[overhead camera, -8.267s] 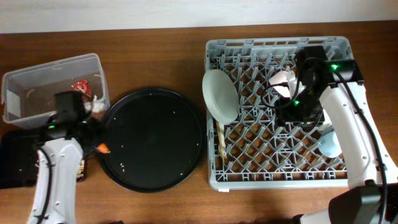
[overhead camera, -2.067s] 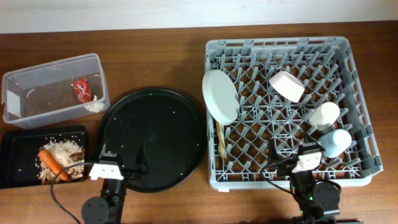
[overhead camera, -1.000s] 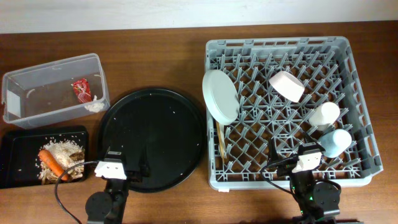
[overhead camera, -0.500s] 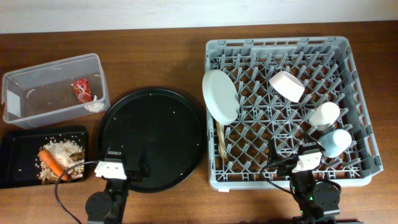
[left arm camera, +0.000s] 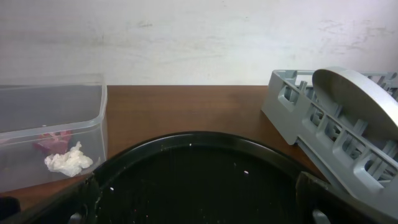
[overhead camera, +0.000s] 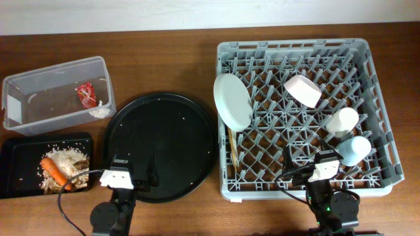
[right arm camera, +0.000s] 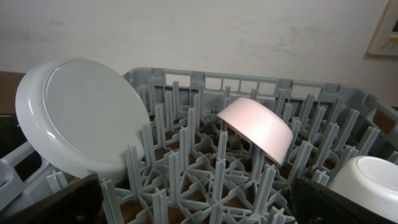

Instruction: Sort waste into correct bins and load items into the dishwasher rack

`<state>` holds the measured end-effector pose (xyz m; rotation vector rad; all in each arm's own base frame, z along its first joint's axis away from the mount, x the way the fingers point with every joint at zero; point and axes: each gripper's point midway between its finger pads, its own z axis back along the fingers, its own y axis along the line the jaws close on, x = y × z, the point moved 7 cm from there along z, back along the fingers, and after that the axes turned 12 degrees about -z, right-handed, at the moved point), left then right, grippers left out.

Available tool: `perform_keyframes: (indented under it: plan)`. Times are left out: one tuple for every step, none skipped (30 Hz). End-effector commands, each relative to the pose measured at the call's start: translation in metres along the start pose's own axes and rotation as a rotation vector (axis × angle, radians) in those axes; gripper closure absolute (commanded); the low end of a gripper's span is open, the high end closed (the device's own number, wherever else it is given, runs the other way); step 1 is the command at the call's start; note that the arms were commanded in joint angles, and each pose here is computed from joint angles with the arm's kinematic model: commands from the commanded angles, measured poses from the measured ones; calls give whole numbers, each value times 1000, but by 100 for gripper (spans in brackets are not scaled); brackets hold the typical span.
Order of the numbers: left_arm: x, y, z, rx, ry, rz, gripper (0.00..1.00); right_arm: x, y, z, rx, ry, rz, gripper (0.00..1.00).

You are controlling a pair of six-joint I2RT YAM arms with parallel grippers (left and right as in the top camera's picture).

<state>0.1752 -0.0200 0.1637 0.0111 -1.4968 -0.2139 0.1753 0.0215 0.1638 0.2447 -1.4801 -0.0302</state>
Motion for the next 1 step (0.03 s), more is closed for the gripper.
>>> perform_keyframes:
  plan:
    - [-1, -1, 0, -7, -2, -9, 1, -2, 3, 0, 23, 4, 7, 1]
